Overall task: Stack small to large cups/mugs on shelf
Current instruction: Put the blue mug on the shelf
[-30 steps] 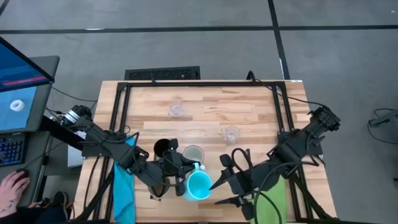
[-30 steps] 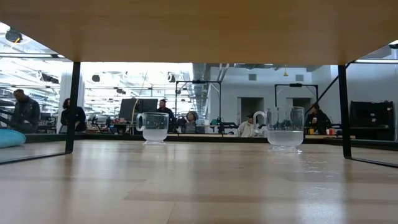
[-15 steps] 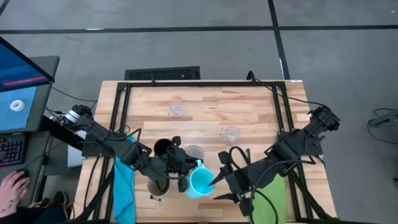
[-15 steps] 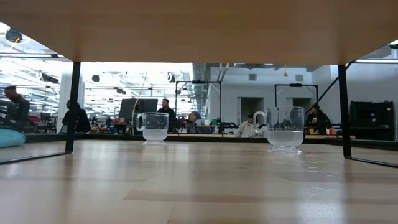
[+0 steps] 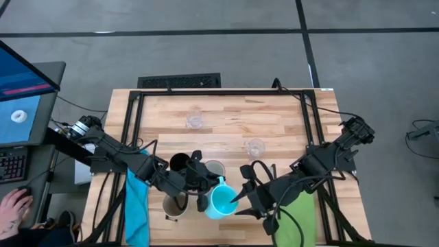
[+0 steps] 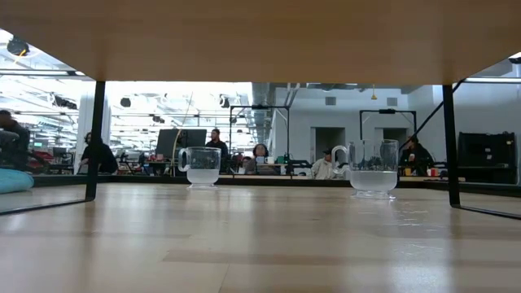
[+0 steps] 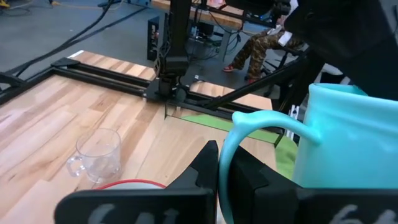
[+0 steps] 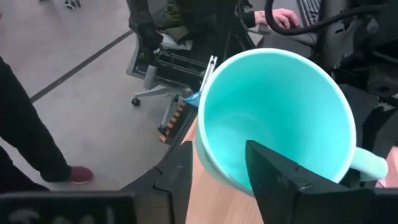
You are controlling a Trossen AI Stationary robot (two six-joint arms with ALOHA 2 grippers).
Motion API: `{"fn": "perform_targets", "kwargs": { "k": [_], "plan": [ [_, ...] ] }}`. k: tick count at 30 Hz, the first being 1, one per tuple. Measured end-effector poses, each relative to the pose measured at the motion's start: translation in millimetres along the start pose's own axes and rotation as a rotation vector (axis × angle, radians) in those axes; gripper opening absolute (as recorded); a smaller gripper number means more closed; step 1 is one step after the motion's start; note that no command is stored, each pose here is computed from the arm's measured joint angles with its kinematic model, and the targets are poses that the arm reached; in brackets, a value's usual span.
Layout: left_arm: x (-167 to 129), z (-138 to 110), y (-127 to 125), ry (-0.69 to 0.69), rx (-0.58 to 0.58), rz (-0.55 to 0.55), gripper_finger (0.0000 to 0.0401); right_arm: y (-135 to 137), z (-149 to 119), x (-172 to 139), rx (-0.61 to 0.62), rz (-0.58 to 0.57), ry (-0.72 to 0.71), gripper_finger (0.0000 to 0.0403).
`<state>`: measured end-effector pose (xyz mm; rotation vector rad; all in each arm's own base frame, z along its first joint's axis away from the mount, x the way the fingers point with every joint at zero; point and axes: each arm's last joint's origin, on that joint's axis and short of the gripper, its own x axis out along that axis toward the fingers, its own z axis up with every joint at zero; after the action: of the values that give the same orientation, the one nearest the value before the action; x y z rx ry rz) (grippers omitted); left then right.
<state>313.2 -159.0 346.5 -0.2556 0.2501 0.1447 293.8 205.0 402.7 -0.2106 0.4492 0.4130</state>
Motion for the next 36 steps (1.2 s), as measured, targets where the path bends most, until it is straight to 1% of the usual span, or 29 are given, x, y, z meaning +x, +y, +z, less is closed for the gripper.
{"fn": "perform_targets", "kwargs": {
  "k": [5,8,11,16,18,22,25,29,32,36],
  "plan": [
    [1.8,0.8,2.0,0.008,-0.027,-0.013,0.0000,0.0,0.0,0.0,-0.042,0.000,0.000,0.0146],
    [2.4,1.2,2.9,0.007,-0.030,-0.011,0.0000,0.0,0.0,0.0,-0.065,0.003,-0.001,0.0124],
    [2.4,1.2,2.9,0.007,-0.035,-0.011,0.0000,0.2,0.2,0.0,-0.069,0.011,-0.002,0.0094],
    [3.2,0.3,2.5,0.024,-0.049,-0.038,0.0000,0.9,0.6,-0.1,-0.082,0.036,-0.007,0.0028],
    [3.3,-0.1,2.1,0.030,-0.059,-0.049,0.0002,1.4,0.9,-0.2,-0.087,0.053,-0.010,0.0013],
    [3.3,0.1,1.7,0.031,-0.089,-0.059,0.0024,1.5,1.0,-0.2,-0.073,0.052,-0.012,0.0014],
    [3.0,0.7,1.7,0.029,-0.117,-0.058,0.0045,1.2,2.6,-0.2,-0.060,0.033,-0.027,0.0006],
    [-1.4,11.5,-0.8,0.036,-0.129,-0.097,0.0081,3.7,7.0,-9.1,-0.060,0.002,-0.062,0.0005],
    [-6.8,21.9,-2.8,0.059,-0.107,-0.093,0.0113,6.1,9.7,-17.5,-0.064,-0.016,-0.079,0.0004],
    [-14.0,30.2,-1.1,0.133,-0.066,-0.059,0.0146,11.1,7.9,-18.8,-0.077,-0.018,-0.063,0.0002]
  ]
}}
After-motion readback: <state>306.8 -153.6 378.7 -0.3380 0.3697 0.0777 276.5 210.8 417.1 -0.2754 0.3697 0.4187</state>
